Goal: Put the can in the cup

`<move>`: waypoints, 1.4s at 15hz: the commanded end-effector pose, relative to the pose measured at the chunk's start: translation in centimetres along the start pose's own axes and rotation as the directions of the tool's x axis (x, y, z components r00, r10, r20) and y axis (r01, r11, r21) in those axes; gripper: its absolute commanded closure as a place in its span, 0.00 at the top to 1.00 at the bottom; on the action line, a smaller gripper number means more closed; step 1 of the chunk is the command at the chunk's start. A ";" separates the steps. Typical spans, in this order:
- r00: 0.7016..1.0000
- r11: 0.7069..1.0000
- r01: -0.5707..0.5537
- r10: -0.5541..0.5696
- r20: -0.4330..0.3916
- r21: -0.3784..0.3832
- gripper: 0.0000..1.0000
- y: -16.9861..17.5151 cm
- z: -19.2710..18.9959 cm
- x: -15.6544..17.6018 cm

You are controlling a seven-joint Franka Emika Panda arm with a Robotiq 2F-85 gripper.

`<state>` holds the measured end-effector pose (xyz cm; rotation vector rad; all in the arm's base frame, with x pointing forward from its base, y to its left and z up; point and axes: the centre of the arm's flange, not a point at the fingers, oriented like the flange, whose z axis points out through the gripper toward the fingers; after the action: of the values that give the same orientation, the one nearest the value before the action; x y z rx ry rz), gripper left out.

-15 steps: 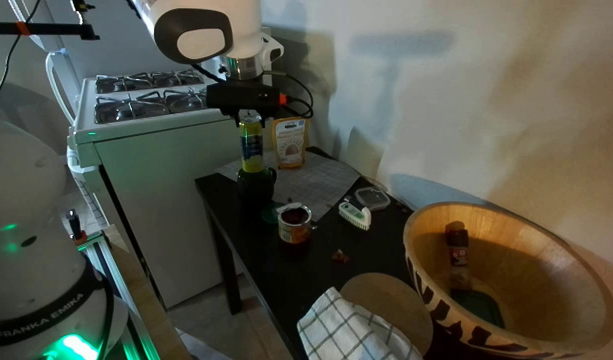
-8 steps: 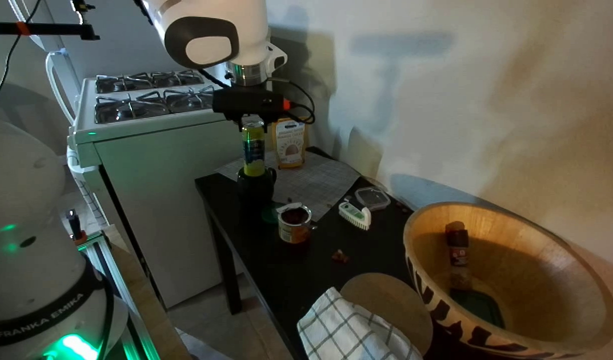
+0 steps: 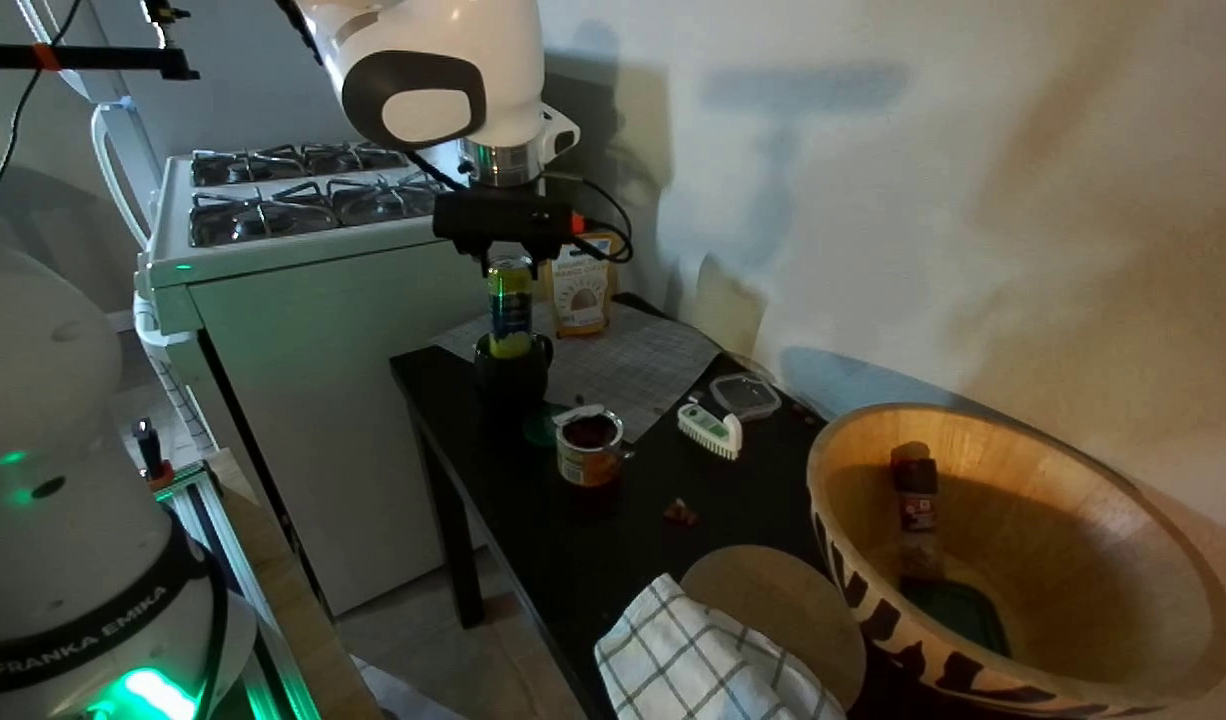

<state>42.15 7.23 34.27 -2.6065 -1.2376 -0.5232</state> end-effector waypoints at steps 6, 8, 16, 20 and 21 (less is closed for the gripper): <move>0.999 1.000 0.011 -0.011 0.030 -0.005 0.38 0.6 2.9 1.0; 0.999 1.000 0.009 -0.008 0.040 -0.025 0.38 0.9 3.9 1.1; 0.997 0.999 0.022 -0.020 0.070 -0.027 0.38 0.7 6.5 1.5; 0.994 0.999 0.031 -0.030 0.103 -0.011 0.89 0.0 6.9 1.7; 0.993 0.999 0.032 -0.031 0.110 -0.012 0.95 -0.2 6.8 1.8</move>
<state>44.36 10.25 28.36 -2.6495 -1.3150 -0.4105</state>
